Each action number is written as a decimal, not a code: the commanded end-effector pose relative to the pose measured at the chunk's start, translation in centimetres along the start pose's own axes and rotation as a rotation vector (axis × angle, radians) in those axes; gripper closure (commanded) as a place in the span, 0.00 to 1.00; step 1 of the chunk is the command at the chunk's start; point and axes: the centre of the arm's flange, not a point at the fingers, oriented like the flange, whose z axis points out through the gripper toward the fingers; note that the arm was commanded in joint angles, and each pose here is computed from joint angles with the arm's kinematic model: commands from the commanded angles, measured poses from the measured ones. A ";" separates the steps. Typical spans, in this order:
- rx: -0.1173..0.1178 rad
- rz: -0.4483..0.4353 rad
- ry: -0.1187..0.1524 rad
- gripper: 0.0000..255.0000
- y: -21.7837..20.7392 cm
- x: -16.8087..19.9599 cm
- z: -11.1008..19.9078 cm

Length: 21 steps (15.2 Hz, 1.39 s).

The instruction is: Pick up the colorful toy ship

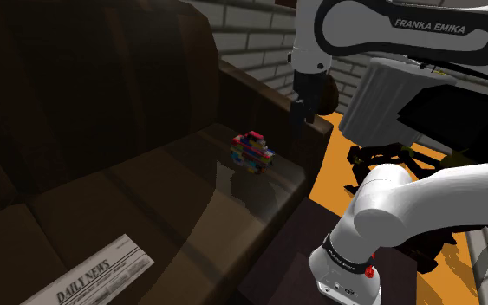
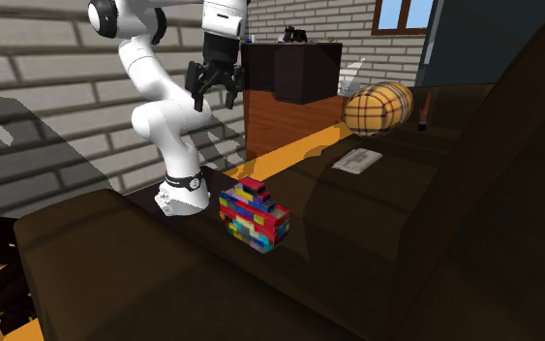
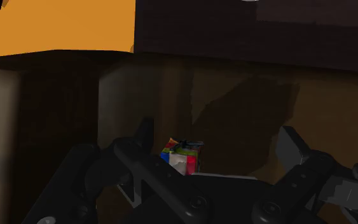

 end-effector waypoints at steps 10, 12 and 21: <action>0.037 0.043 0.113 0.00 3.1 7.3 7.4; 0.045 0.052 0.138 0.00 3.7 9.0 9.0; 0.057 0.065 0.173 0.00 4.3 12.0 14.2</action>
